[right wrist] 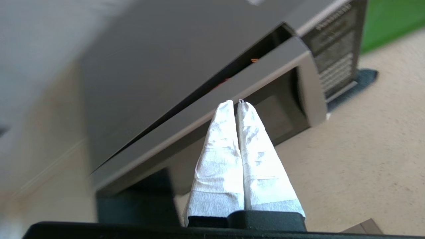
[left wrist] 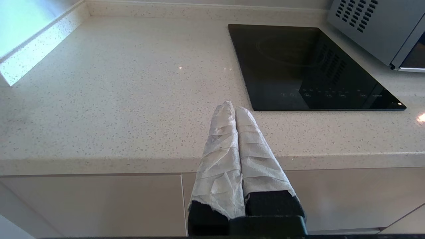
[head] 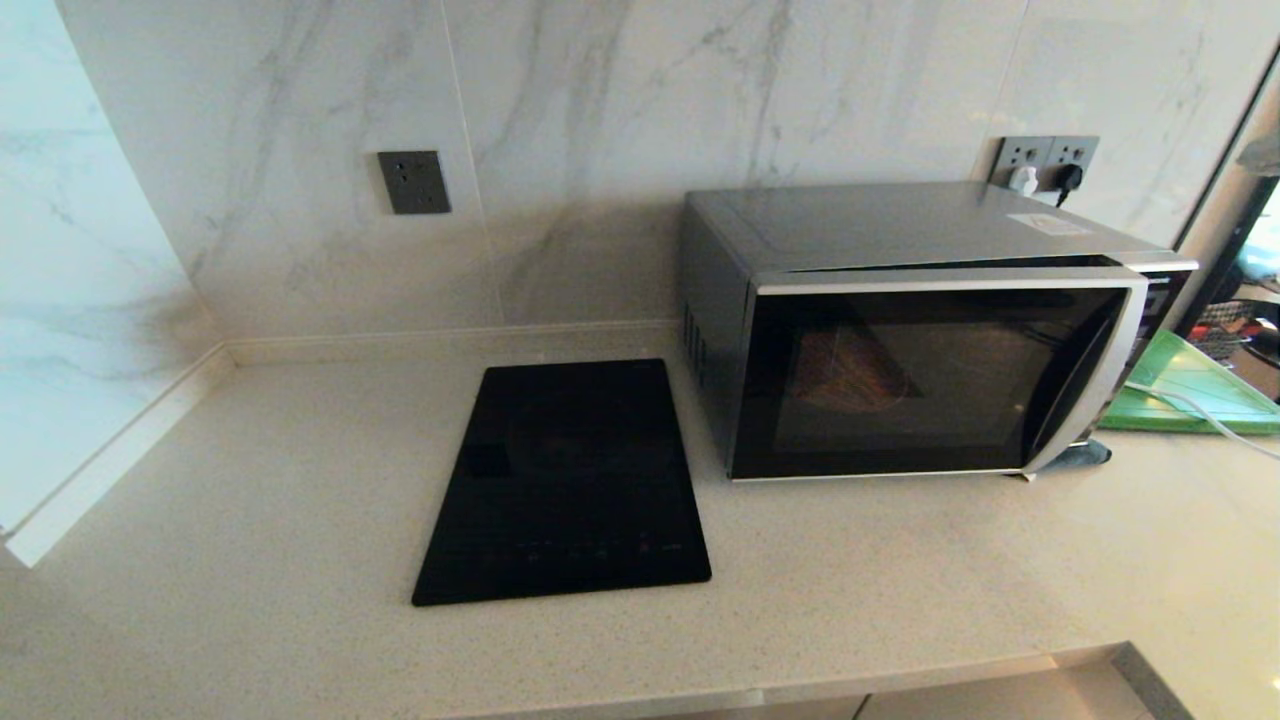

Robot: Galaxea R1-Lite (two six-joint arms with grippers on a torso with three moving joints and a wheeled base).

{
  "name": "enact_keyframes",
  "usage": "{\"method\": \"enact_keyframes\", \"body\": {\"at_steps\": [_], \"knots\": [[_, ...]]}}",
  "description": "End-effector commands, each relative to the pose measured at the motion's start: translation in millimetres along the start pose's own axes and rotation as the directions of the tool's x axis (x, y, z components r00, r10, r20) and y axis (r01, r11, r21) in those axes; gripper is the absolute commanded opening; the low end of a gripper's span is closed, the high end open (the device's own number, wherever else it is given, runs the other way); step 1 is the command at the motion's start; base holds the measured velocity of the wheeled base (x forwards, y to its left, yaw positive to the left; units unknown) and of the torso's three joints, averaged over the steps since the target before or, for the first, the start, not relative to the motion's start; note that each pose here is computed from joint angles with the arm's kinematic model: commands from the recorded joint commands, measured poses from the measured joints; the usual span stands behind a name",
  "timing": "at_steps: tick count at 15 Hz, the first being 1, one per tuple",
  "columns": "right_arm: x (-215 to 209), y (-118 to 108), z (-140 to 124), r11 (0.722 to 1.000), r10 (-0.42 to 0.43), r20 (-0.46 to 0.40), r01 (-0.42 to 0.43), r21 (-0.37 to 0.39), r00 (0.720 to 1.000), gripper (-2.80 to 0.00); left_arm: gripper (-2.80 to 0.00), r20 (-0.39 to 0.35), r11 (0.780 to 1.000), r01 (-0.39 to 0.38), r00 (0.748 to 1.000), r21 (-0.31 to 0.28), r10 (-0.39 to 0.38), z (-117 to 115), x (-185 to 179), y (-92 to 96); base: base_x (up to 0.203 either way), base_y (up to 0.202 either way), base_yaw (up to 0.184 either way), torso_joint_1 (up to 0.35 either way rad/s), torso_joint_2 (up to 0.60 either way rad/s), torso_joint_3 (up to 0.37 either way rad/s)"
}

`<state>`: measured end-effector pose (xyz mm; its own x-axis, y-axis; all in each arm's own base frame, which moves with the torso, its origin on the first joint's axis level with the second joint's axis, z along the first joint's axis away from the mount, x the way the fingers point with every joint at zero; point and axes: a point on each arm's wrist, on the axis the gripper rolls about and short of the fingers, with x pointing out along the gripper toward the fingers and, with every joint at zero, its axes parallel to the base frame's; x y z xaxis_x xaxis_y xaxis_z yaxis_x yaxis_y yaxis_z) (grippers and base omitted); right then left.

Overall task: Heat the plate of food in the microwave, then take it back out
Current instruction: Open the microwave oven

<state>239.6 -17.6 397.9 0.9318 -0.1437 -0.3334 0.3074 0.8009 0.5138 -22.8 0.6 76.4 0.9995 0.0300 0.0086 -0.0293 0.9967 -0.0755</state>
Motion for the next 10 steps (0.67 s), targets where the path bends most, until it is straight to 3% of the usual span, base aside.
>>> {"method": "enact_keyframes", "body": {"at_steps": [1,3,5,10], "knots": [[57.3,-5.8,-11.6,0.994,-0.107,-0.072,0.106,-0.008,0.992,-2.8,-2.8,-0.001,1.0,-0.001,1.0,0.0,0.001,0.1,0.1,0.0,0.0,0.0,0.0,0.0,0.0,0.0],[73.8,-8.6,-17.1,0.986,-0.15,-0.087,0.143,-0.085,0.985,-2.8,-2.8,-0.001,1.0,-0.001,1.0,0.0,0.001,0.1,0.1,0.0,0.0,0.0,0.0,0.0,0.0,0.0],[88.2,-11.1,-21.0,0.98,-0.181,-0.093,0.171,-0.105,0.979,-2.8,-2.8,-0.001,1.0,-0.001,1.0,0.0,0.001,0.1,0.1,0.0,0.0,0.0,0.0,0.0,0.0,0.0],[123.5,-9.8,-20.5,0.963,-0.219,0.035,0.222,-0.152,0.975,-2.8,-2.8,-0.001,1.0,-0.001,1.0,0.0,0.001,0.1,0.1,0.0,0.0,0.0,0.0,0.0,0.0,0.0]]}}
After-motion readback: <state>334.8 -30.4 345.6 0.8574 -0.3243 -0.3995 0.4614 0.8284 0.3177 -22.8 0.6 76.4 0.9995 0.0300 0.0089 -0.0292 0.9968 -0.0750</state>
